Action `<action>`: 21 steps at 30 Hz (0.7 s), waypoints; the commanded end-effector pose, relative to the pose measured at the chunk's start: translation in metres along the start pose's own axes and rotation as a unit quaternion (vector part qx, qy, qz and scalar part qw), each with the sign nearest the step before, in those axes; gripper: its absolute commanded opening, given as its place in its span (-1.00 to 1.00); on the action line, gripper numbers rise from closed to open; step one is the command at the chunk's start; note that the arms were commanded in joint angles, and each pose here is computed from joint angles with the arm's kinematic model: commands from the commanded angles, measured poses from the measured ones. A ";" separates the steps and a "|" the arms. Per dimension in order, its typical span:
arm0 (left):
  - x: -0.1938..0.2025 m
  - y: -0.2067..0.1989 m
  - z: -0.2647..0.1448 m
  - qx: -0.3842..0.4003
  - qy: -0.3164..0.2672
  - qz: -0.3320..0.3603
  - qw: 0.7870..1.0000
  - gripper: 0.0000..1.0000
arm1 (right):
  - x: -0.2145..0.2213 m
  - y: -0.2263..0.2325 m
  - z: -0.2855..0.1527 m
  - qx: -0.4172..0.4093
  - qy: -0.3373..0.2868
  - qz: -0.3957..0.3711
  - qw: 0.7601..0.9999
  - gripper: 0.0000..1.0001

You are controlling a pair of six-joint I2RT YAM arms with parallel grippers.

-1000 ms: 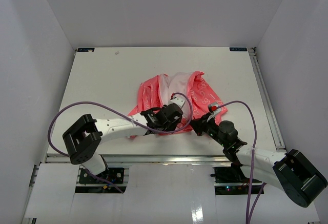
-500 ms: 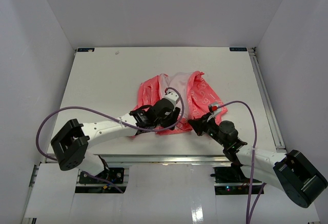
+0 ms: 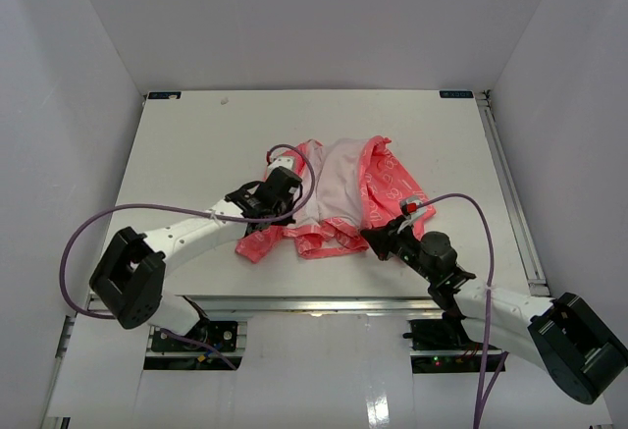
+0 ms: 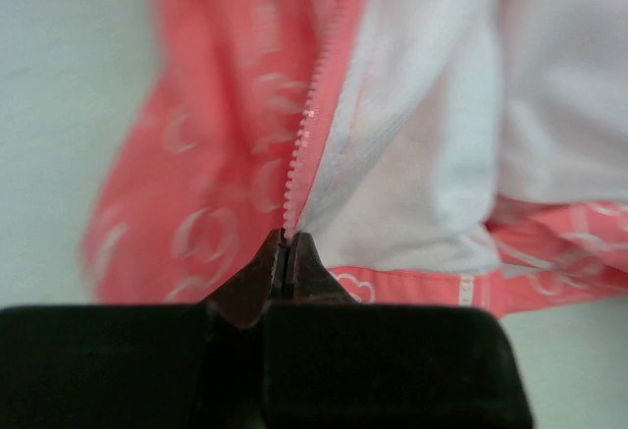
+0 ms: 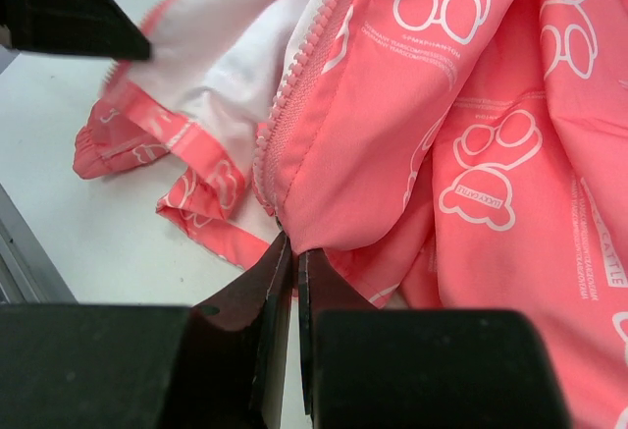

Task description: Zip up the jacket

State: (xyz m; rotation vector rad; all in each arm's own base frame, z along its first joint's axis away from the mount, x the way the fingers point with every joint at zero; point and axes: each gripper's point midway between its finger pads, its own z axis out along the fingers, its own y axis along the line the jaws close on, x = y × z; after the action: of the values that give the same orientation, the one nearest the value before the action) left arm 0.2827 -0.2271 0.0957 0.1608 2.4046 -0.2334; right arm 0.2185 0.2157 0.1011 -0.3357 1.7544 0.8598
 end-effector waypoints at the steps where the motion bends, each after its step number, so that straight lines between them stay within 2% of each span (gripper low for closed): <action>1: -0.065 0.110 -0.081 -0.250 -0.084 -0.072 0.962 -1.00 | -0.007 0.002 -0.001 -0.003 -0.015 -0.007 1.000 -0.84; 2: -0.070 0.135 -0.100 -0.298 -0.092 -0.088 0.946 -1.00 | -0.007 0.002 -0.001 -0.004 -0.016 -0.006 1.000 -0.84; 5: -0.118 0.161 -0.158 -0.329 -0.147 -0.132 0.923 -1.00 | -0.008 0.003 -0.002 -0.006 -0.016 -0.005 1.000 -0.84; 7: -0.132 0.175 -0.188 -0.352 -0.170 -0.147 0.909 -1.00 | -0.009 0.004 -0.002 -0.008 -0.017 -0.005 1.000 -0.84; 9: -0.141 0.177 -0.203 -0.352 -0.177 -0.142 0.908 -1.00 | -0.008 0.004 -0.003 -0.008 -0.018 -0.005 1.000 -0.84; 13: -0.139 0.134 -0.160 -0.258 -0.133 -0.070 0.954 -1.00 | -0.008 0.004 -0.004 -0.009 -0.020 -0.005 1.000 -0.84; 15: -0.110 0.091 -0.116 -0.198 -0.101 -0.019 0.975 -1.00 | -0.007 0.005 -0.004 -0.011 -0.020 -0.005 1.000 -0.84; 19: -0.036 0.013 -0.044 -0.093 -0.035 0.070 0.993 -1.00 | -0.003 0.002 -0.004 -0.006 -0.013 -0.006 1.000 -0.84; 21: -0.013 -0.007 -0.029 -0.059 -0.016 0.087 0.994 -1.00 | -0.001 0.004 -0.003 -0.012 -0.009 -0.006 1.000 -0.84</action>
State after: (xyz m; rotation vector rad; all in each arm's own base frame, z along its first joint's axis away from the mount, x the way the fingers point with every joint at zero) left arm 0.2970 -0.1627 0.1925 0.0423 2.2448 0.1754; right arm 0.2176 0.2154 0.1086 -0.3328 1.7307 0.8688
